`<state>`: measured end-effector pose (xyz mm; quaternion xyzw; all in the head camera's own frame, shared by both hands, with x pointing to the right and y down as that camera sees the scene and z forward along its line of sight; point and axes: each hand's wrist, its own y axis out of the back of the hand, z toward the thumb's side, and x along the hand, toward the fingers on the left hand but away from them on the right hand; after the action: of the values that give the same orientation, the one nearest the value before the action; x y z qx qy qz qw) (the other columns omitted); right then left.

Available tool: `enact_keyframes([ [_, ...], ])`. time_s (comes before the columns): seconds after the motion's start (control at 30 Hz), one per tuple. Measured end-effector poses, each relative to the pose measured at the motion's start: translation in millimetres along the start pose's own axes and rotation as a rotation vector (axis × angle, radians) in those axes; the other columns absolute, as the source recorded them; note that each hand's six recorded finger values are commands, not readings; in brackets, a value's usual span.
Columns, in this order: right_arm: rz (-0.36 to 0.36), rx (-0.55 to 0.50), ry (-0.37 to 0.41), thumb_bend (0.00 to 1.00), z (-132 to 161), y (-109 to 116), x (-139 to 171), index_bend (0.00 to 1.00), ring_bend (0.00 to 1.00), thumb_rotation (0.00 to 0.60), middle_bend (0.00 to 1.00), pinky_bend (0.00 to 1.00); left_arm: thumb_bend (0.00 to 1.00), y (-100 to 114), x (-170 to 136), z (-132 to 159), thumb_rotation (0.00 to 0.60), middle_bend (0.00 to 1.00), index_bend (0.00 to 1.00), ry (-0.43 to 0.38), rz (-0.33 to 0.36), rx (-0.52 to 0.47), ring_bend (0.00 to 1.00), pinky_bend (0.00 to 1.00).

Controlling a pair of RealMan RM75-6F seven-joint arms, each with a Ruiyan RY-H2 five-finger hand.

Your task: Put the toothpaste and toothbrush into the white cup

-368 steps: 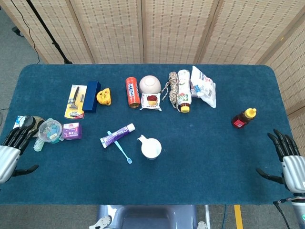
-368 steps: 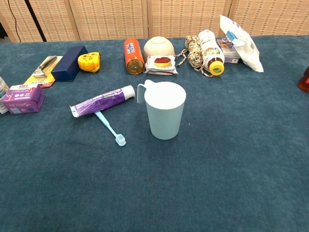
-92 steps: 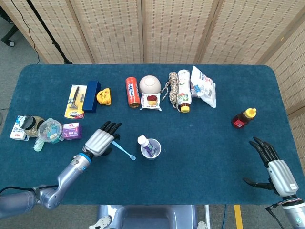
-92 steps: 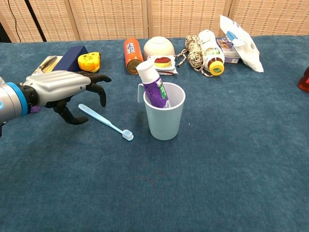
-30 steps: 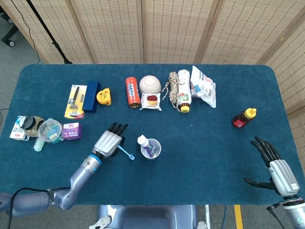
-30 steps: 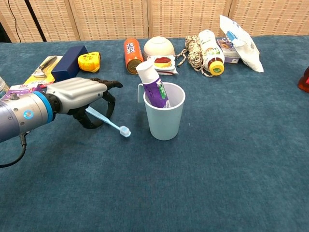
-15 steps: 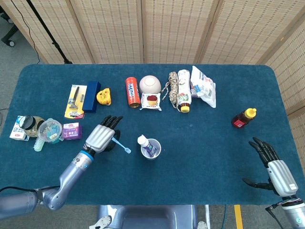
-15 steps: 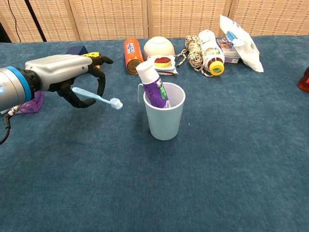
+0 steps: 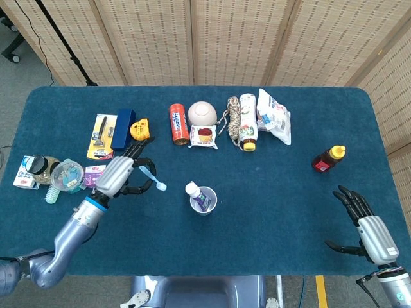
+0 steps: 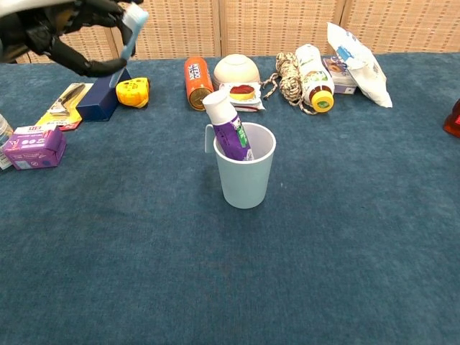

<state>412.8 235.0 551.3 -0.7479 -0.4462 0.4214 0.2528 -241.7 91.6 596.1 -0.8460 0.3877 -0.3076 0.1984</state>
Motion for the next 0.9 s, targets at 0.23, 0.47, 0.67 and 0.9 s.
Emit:
enact_keyframes([
  [0.23,0.007,0.005,-0.001,0.0,0.1,-2.4,-1.0,0.0,0.0,0.6,0.0,0.0,0.41,22.2,-7.3,11.9,0.6,0.0,0.63,-0.058,-0.001,-0.328,0.0,0.0],
  [0.47,0.009,0.008,-0.002,0.0,0.8,-3.6,-1.6,0.0,0.0,0.6,0.0,0.0,0.41,2.1,-7.3,38.5,0.6,0.0,0.63,-0.124,-0.139,-0.495,0.0,0.0],
  [0.67,-0.001,0.001,-0.007,0.0,-1.3,0.0,-1.1,0.0,0.0,0.6,0.0,0.0,0.41,-27.2,-2.7,61.1,0.6,0.0,0.63,-0.149,-0.235,-0.544,0.0,0.0],
  [0.9,-0.004,-0.003,-0.005,0.0,-2.0,1.8,-1.0,0.0,0.0,0.6,0.0,0.0,0.41,-47.2,8.1,71.8,0.6,0.0,0.63,-0.153,-0.264,-0.534,0.0,0.0],
])
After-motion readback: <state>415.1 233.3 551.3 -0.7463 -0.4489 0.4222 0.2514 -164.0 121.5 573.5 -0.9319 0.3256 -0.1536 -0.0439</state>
